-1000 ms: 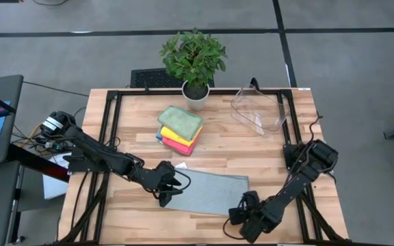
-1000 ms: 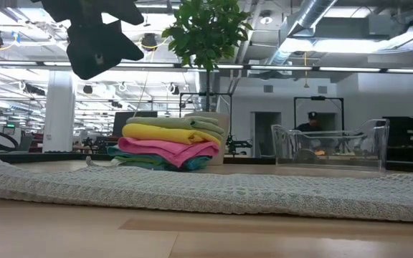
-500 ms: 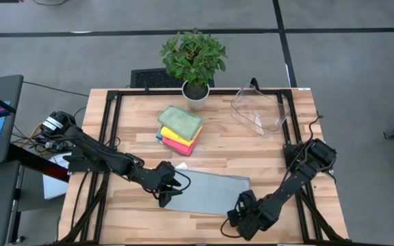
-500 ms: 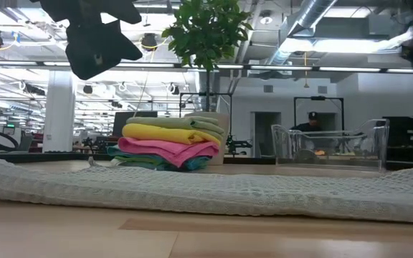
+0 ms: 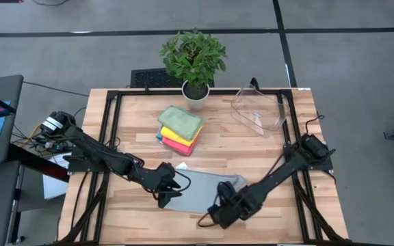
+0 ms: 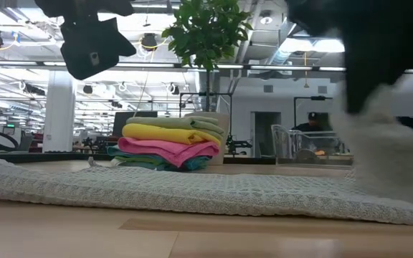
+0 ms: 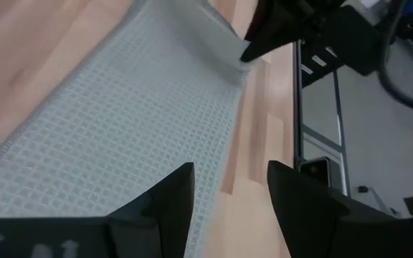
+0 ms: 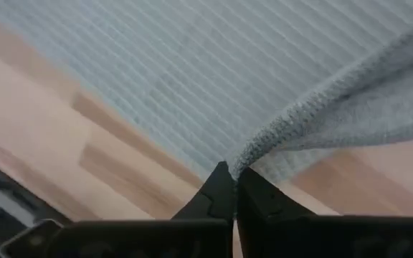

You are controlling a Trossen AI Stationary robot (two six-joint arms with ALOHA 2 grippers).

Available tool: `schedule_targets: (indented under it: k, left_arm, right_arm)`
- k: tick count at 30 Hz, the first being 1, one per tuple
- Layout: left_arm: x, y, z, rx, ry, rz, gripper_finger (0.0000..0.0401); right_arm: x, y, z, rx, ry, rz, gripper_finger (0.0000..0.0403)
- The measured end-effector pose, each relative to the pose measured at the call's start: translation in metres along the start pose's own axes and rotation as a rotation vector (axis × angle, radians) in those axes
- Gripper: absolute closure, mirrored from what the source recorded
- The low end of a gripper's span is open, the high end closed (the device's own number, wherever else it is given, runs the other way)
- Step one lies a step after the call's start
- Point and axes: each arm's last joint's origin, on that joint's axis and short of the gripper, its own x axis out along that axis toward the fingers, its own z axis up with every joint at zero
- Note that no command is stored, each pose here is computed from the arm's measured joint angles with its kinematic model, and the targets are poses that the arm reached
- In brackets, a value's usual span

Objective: Fold microfiber towels
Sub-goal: Fold the gray microfiber towel

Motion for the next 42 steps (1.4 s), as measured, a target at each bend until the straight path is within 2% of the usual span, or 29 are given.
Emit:
schedule_targets:
  k: [6,8,10,13,19,23,30,42]
  left_arm:
    - [0.000,-0.001,0.000,-0.018,0.018,-0.018,0.0231]
    - [0.000,-0.001,-0.001,-0.023,0.021,-0.018,0.0231]
    - [0.000,-0.001,-0.001,-0.024,0.021,-0.019,0.0231]
    - [0.000,-0.001,-0.001,-0.025,0.024,-0.021,0.0231]
    - [0.000,-0.001,-0.001,-0.034,0.026,-0.027,0.0231]
    - [0.000,-0.001,0.000,-0.035,0.025,-0.028,0.0231]
    - [0.000,-0.001,0.000,-0.048,0.029,-0.033,0.0231]
    - [0.000,-0.001,-0.001,-0.053,0.030,-0.033,0.0231]
  right_arm:
    - [0.007,0.014,0.016,-0.053,-0.026,0.123,0.0385]
    - [0.010,0.020,0.017,-0.057,-0.030,0.166,0.0381]
    - [0.014,0.018,0.016,-0.064,-0.029,0.148,0.0379]
    - [0.024,0.029,0.013,-0.093,-0.018,0.227,0.0378]
    - [0.047,0.032,0.008,-0.127,0.007,0.183,0.0377]
    - [0.044,0.034,0.012,-0.129,-0.010,0.156,0.0374]
    - [0.024,0.038,0.020,-0.129,-0.127,0.122,0.0380]
    - [0.033,0.043,0.032,-0.175,-0.139,0.151,0.0369]
